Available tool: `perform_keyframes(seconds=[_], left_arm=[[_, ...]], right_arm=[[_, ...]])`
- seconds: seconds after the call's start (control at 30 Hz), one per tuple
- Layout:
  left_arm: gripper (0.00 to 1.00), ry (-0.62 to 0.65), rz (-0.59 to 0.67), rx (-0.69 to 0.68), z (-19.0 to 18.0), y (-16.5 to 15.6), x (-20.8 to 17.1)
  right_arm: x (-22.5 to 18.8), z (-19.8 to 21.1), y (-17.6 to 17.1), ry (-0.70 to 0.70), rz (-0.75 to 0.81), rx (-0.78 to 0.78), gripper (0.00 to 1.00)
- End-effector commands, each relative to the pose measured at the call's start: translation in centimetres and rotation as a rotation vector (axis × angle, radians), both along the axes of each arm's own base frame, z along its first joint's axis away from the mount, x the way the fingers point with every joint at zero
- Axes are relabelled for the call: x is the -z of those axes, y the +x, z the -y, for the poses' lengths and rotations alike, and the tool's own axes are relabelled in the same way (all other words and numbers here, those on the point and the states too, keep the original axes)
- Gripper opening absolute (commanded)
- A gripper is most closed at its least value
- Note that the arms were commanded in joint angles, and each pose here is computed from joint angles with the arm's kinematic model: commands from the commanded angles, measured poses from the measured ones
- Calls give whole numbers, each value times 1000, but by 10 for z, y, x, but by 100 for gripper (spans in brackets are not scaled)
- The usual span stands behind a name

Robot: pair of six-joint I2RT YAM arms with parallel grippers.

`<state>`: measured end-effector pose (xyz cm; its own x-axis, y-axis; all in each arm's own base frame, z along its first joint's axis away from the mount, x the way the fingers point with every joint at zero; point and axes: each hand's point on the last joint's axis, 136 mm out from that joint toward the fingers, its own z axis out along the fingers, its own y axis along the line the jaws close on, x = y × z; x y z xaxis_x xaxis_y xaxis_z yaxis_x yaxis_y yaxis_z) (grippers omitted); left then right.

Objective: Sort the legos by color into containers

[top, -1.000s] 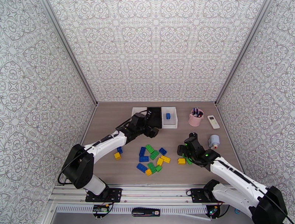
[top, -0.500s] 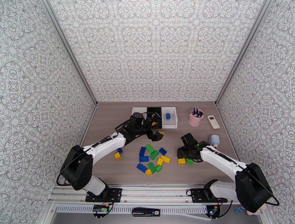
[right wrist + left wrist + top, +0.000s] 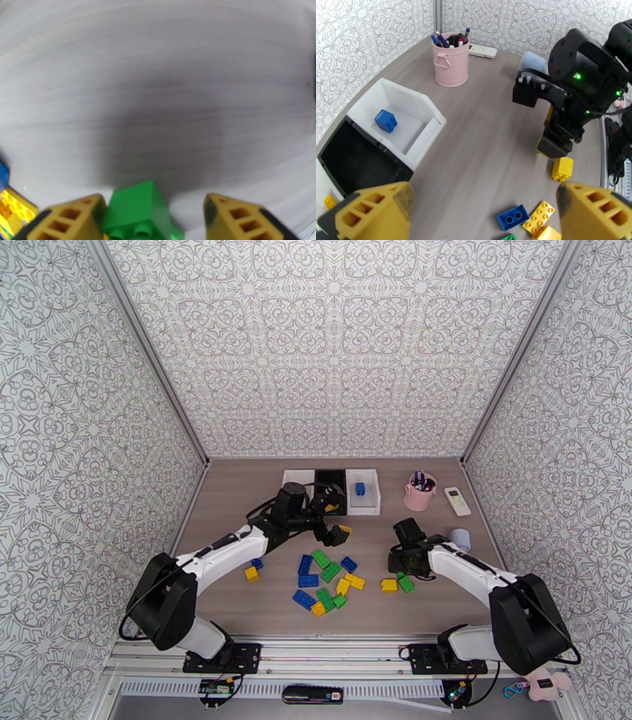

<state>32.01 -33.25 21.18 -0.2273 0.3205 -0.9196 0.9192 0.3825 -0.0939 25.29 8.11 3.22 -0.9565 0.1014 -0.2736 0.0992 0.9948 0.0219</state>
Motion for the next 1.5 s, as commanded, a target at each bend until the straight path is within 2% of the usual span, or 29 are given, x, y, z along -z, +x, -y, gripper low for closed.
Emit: perform_keyframes(seconds=[0.0, 0.3, 0.37, 0.63, 0.8, 1.07, 1.27, 1.47], left_arm=[[100, -24, 11, 19, -3, -6, -8], [100, -33, 0, 18, -4, -8, -7], [100, -35, -1, 7, -5, -6, -8], [100, -44, 30, -19, -12, -6, -16], [100, -33, 37, -63, -25, -7, -19], [100, -23, 20, -144, -47, -20, -10], [100, -4, 20, -217, -64, -23, -6], [100, 25, 32, -305, -83, -23, -3]], right_arm=[[-6, -6, 8, 25, 17, -14, 61], [-6, -4, 5, 18, 1, -24, 35], [-9, -4, 7, 15, 5, -27, 32], [-38, -17, 25, 7, 70, -131, 31], [-71, -51, 60, 60, 191, -220, 30], [-123, -113, 140, 140, 407, -302, 32], [-128, -157, 192, 136, 447, -393, 32], [-124, -190, 231, 173, 471, -418, 32]])
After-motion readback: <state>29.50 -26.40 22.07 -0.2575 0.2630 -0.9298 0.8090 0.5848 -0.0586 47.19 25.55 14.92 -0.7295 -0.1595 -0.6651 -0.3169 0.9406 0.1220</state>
